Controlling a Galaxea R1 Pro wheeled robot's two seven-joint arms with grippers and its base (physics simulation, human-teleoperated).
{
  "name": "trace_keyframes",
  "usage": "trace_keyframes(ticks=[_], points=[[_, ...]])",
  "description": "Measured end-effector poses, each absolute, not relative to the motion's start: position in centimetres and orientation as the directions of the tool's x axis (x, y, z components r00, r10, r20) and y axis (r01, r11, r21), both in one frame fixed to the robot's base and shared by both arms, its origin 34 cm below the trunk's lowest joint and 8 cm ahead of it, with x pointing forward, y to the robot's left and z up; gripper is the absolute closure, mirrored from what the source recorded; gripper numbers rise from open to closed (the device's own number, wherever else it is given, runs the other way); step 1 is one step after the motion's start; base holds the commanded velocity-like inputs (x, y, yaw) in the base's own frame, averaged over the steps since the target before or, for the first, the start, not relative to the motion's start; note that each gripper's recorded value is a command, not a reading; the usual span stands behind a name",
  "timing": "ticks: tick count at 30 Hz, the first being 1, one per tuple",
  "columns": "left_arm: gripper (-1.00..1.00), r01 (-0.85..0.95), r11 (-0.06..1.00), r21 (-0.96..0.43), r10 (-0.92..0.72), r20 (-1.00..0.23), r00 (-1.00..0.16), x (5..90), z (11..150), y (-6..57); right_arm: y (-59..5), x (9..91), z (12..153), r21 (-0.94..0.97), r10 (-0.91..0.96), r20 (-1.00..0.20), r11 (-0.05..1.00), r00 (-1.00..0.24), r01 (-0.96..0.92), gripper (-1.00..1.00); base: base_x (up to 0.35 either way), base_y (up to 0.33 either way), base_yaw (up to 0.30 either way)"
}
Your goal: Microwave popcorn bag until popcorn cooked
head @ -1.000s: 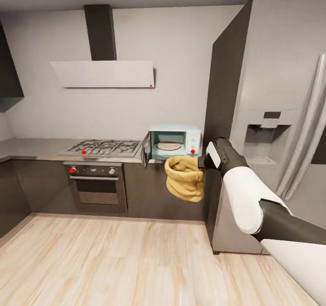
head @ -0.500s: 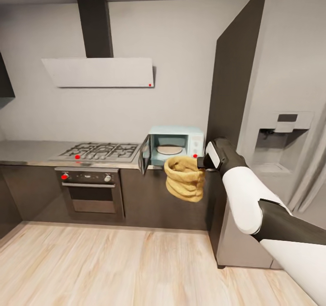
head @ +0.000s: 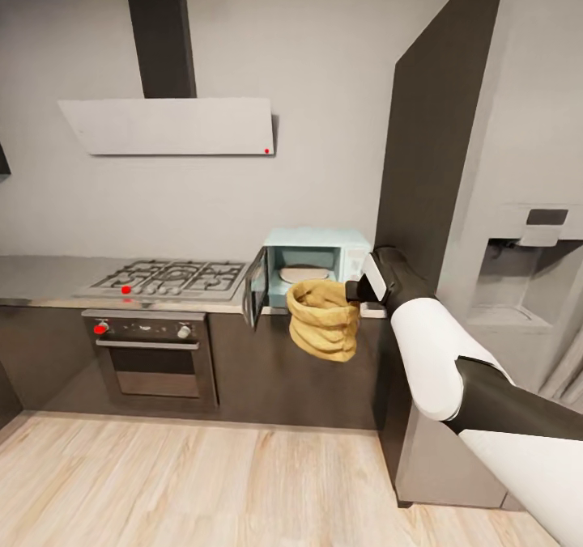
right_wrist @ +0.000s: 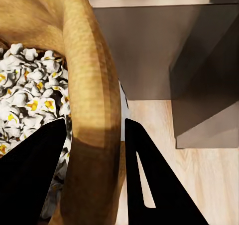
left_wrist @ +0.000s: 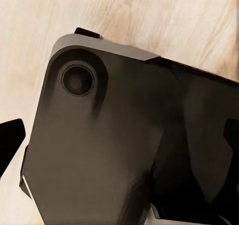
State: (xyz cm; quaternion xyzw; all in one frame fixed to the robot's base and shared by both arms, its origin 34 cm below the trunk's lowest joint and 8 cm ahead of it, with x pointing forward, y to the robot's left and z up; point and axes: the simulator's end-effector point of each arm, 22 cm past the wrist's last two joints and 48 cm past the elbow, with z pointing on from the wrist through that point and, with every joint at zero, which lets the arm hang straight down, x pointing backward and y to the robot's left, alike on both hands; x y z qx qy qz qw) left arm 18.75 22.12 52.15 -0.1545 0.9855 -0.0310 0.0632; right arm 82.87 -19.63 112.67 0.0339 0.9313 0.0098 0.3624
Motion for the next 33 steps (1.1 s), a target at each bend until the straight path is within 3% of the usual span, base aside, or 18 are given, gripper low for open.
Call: trace_keyframes(ticks=[14, 22, 33], points=[[-1.00, -0.305, 0.949, -0.081, -0.313, -0.115, -0.943, 18.75, 52.14, 22.14, -19.90, 82.98, 113.06, 0.037, 0.070, -0.682, 0.997, -0.728, 0.061, 1.00, 0.264, 0.000, 0.000], [-1.00, -0.309, 0.948, -0.080, -0.317, -0.115, -0.941, 18.77, 52.14, 22.16, -19.84, 82.98, 112.93, 0.038, 0.069, -0.680, 0.998, -0.730, 0.060, 1.00, 0.092, 0.000, 0.000], [-1.00, -0.308, 0.948, -0.080, -0.316, -0.114, -0.942, 18.74, 52.14, 22.26, -19.91, 82.93, 112.92, 0.032, 0.066, -0.680, 0.998, -0.731, 0.060, 1.00, 0.314, 0.003, 0.000]])
